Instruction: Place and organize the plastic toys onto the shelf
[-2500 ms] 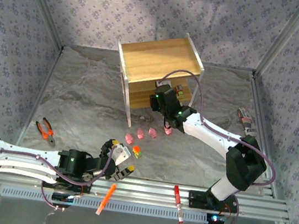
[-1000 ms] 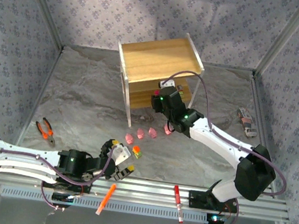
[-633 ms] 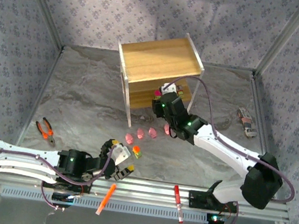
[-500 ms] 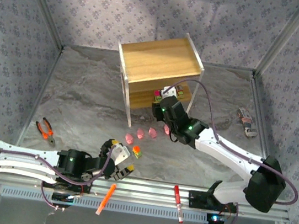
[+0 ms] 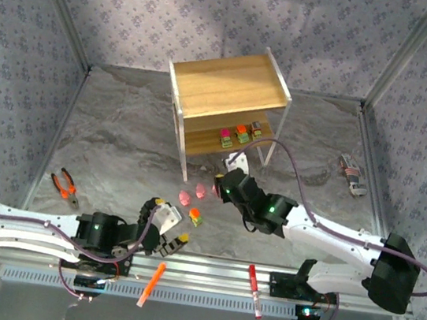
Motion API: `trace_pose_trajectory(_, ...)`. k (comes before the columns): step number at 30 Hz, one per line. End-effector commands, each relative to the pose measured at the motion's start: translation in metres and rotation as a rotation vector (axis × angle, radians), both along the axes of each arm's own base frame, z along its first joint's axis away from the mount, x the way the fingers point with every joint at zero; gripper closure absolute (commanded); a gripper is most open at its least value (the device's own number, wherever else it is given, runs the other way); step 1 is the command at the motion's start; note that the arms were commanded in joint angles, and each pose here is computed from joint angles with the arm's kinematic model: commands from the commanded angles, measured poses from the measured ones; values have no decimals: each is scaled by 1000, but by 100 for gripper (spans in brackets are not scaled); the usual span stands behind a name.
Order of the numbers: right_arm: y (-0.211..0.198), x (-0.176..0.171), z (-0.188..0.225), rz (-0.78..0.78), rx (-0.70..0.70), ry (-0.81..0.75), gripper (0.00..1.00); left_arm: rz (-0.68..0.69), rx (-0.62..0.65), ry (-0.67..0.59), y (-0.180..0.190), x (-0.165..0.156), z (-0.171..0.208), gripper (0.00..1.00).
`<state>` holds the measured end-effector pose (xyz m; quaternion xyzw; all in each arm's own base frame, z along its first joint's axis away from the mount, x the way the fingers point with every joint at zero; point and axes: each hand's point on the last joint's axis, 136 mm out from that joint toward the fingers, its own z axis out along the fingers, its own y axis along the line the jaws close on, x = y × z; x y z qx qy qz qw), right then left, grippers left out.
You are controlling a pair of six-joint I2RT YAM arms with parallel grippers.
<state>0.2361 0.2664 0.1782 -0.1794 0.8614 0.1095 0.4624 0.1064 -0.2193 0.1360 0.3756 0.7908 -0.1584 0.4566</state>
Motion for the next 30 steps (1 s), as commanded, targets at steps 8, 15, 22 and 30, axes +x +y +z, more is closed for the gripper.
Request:
trace_pose_trajectory(8, 3, -55, -39, 33, 12, 59, 48, 23, -32, 23, 9, -1, 6, 0)
trace_pose_trajectory(15, 19, -72, -66, 62, 22, 92, 47, 2, -28, 35, 6, -4, 4, 0)
trace_pose_trajectory(22, 44, -87, -83, 117, 10, 106, 43, -25, -29, 61, 4, -7, 2, 0)
trace_pose_trajectory(30, 60, -94, -103, 144, 0, 143, 38, -49, -52, 104, 3, -11, 1, 0)
